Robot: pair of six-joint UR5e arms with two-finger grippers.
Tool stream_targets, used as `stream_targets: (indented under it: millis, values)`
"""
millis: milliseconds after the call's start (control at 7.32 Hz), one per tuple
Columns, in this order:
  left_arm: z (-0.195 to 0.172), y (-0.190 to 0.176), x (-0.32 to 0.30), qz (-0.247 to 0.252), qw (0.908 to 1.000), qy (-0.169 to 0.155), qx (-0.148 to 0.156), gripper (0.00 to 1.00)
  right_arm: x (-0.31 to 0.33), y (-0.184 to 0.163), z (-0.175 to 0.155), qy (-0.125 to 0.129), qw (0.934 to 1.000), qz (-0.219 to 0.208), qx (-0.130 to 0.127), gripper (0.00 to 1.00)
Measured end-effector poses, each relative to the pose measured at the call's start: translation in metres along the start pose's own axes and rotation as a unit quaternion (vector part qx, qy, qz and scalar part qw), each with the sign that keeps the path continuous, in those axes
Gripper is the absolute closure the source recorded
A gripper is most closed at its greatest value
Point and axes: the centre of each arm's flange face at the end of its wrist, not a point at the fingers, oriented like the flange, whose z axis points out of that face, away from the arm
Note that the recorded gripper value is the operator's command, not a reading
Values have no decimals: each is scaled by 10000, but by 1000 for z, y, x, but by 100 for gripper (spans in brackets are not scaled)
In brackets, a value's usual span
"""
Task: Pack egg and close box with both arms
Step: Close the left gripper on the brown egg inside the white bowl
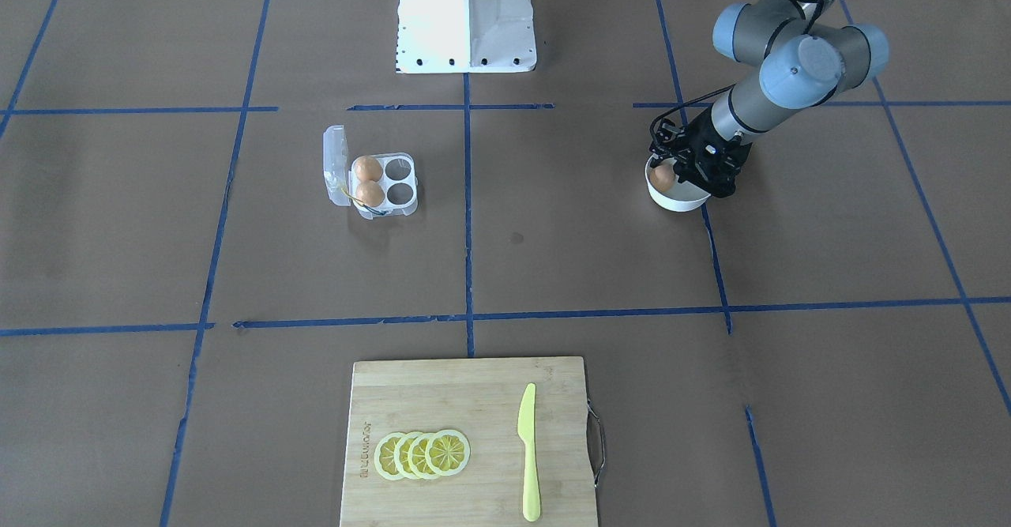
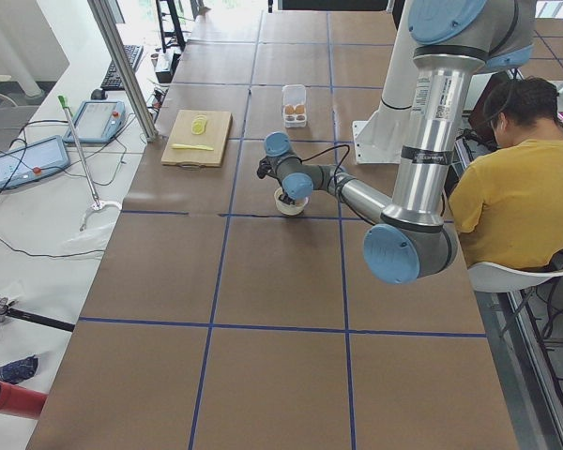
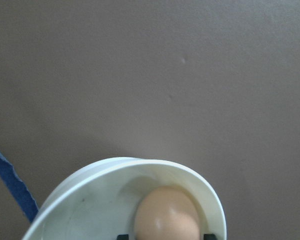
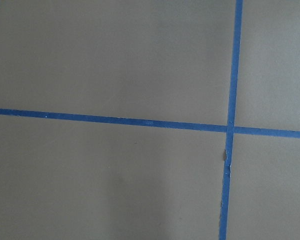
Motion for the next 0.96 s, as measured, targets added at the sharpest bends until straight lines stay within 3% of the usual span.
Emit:
stream_targets:
  millis: [137,273,547,957]
  values:
    - [1,-1,0,7,10000,-2,-5,41,0,0,0,0,10000,1,-2,0]
    - [2,-3,0,9,10000,-4,-9,58,0,0,0,0,10000,2,-2,0]
    - [3,-5,1,13,10000,-10,0,100,0,0,0,0,10000,3,-3,0]
    - [-4,-2,-1,-11,10000,-41,57,100,0,0,0,0,10000,2,-2,0]
